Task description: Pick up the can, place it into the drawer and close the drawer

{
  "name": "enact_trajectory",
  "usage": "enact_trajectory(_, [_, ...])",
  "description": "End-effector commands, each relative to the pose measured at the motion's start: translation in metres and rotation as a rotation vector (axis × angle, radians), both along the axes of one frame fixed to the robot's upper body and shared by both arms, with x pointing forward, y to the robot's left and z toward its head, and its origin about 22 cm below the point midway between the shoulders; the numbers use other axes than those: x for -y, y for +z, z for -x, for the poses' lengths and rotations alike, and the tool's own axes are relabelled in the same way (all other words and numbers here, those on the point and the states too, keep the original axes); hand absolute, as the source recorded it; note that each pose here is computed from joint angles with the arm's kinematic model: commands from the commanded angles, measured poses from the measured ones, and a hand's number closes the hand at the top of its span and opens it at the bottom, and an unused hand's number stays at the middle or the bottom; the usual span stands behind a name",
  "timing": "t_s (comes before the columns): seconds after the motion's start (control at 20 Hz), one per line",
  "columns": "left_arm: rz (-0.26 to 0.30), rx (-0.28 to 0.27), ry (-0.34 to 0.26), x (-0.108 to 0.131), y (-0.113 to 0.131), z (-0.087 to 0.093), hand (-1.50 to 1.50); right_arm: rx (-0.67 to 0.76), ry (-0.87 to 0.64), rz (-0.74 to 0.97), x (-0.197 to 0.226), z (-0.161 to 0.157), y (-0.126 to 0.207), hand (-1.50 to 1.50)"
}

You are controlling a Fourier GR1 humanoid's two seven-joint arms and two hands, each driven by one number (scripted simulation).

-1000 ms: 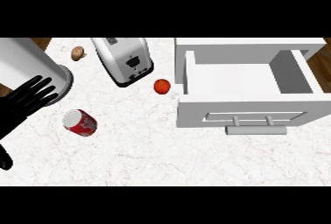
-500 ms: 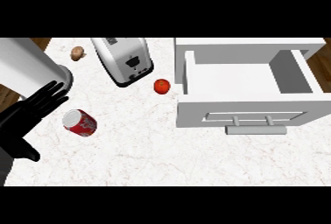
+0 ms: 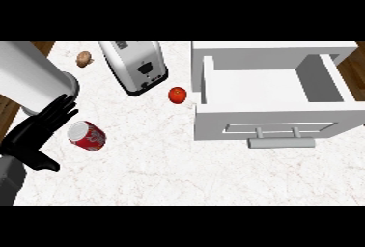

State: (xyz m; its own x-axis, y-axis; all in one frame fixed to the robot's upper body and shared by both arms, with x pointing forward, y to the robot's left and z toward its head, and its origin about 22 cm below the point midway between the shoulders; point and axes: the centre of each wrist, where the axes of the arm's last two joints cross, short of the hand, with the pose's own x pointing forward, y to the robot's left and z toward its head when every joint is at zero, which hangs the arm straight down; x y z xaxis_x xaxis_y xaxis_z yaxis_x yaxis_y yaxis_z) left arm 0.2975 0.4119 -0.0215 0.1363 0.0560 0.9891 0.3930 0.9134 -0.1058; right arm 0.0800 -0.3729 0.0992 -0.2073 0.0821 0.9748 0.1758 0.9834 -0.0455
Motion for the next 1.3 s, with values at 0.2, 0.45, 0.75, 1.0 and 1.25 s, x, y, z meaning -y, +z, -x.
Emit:
enact_trajectory(0.2, [-0.016,-0.019,0.022,-0.025,-0.022,0.008,-1.5,0.001,0.017,-0.004,0.003,-0.002,-0.006,-1.5])
enact_trajectory(0.45, [-0.012,-0.062,0.006,-0.009,-0.045,0.012,-1.5,0.005,0.007,0.009,0.012,0.005,0.009,-1.5])
enact_trajectory(0.75, [0.014,-0.067,0.022,-0.004,-0.06,0.021,-1.5,0.0,0.014,-0.007,0.005,0.0,0.011,-1.5])
enact_trajectory(1.0, [0.03,-0.114,-0.011,0.013,-0.07,0.017,-1.5,0.003,0.01,-0.008,0.007,0.014,0.016,-1.5])
enact_trajectory(1.25, [0.051,-0.119,0.014,0.013,-0.071,0.016,-1.5,0.012,0.02,-0.014,0.01,0.012,0.012,-1.5])
